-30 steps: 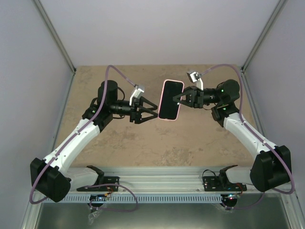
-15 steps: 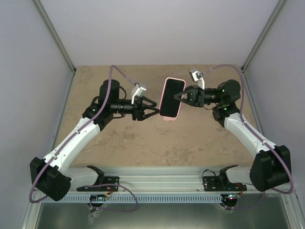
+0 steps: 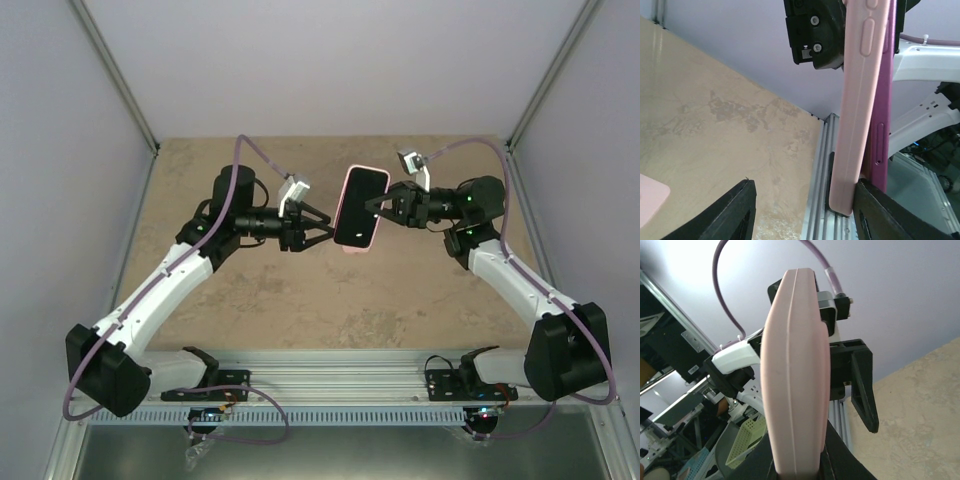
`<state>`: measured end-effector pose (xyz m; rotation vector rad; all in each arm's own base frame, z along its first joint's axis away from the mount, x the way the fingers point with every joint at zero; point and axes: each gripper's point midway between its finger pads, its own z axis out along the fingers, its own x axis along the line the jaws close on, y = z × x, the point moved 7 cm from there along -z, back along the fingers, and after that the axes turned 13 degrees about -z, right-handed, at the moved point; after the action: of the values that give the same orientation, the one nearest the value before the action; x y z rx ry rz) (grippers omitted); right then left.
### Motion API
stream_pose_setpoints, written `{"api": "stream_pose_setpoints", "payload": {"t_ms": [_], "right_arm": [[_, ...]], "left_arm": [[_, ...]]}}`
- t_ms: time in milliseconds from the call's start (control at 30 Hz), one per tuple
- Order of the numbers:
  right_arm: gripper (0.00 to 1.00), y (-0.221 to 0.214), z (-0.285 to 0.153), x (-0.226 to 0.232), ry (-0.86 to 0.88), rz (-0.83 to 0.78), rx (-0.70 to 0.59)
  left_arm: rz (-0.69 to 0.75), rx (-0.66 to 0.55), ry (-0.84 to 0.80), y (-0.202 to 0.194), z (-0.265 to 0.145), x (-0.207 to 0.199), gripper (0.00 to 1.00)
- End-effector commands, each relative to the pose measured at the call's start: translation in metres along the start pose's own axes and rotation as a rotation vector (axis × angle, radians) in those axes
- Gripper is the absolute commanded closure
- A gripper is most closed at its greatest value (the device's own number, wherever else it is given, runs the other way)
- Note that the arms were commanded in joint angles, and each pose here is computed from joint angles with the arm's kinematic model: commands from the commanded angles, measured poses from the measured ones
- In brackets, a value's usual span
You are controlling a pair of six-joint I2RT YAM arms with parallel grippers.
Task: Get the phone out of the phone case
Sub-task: Remove the phone case from the phone.
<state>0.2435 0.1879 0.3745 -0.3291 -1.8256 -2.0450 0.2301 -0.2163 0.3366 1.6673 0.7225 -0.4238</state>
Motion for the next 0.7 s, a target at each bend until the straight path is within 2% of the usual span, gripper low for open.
{"api": "stream_pose_setpoints", "payload": {"t_ms": [0,300,667], "right_arm": [[0.99,-0.007,0.018,0.046,0.197,-0.114,0.111],[1.00,-0.023,0.026,0.047,0.248,-0.105,0.171],[0.99,-0.039,0.039,0.040,0.276,-0.077,0.228]], "left_arm": [[-0.053,-0.040,0.073,0.010,0.006,0.020,0.46],[-0.033,-0.044,-0.059,0.022,0.003,0.001,0.49],[0.003,-0.049,-0.058,0.029,0.003,-0.003,0.51]]}}
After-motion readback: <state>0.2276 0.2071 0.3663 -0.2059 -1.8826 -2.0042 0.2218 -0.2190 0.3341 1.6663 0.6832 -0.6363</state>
